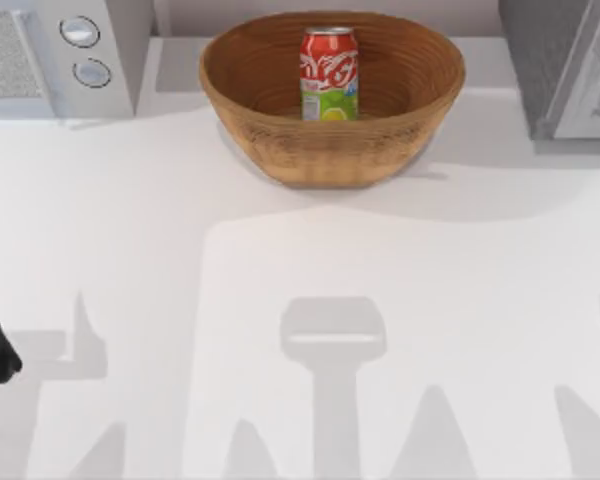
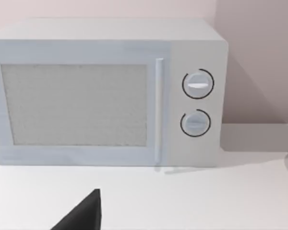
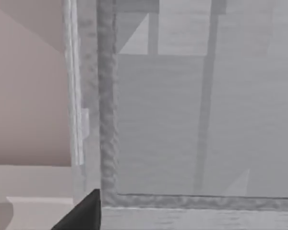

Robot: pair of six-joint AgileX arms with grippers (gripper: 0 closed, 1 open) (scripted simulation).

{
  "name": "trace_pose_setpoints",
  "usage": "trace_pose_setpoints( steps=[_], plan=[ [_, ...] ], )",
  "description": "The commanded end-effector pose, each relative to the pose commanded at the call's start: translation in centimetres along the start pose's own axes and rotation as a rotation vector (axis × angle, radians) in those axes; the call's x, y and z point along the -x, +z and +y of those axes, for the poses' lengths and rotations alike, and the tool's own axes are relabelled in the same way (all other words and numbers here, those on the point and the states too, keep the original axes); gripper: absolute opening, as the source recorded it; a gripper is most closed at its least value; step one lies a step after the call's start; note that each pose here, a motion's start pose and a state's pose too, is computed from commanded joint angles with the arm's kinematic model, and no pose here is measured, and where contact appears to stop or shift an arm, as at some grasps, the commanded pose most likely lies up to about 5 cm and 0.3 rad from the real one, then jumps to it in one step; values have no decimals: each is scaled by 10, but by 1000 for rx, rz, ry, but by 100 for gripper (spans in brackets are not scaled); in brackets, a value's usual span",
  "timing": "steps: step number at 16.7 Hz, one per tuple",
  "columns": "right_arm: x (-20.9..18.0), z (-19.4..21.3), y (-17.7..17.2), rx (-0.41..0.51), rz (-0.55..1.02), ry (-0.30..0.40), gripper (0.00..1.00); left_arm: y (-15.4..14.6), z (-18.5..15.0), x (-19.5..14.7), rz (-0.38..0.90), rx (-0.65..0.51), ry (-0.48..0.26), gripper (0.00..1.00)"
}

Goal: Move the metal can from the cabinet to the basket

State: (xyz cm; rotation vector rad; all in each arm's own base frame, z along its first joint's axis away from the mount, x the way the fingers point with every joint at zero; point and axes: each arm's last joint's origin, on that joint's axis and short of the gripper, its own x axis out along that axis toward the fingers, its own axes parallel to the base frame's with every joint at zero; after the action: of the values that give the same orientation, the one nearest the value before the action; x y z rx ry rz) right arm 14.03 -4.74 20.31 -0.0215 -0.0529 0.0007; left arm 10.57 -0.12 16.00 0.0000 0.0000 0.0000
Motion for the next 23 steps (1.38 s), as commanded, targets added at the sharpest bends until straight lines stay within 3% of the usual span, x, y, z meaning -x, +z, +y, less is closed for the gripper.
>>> trace_pose_setpoints(
  steps=[5,11,23],
  plan=[
    [-25,-67,-8,-9,35,-2,100,0,0,0,0,0,0,100],
    [-17,-139,-38,-22,51,1,100,0,0,0,0,0,0,100],
    [-18,-163,-36,-22,52,6,100,0,0,0,0,0,0,100]
  ],
)
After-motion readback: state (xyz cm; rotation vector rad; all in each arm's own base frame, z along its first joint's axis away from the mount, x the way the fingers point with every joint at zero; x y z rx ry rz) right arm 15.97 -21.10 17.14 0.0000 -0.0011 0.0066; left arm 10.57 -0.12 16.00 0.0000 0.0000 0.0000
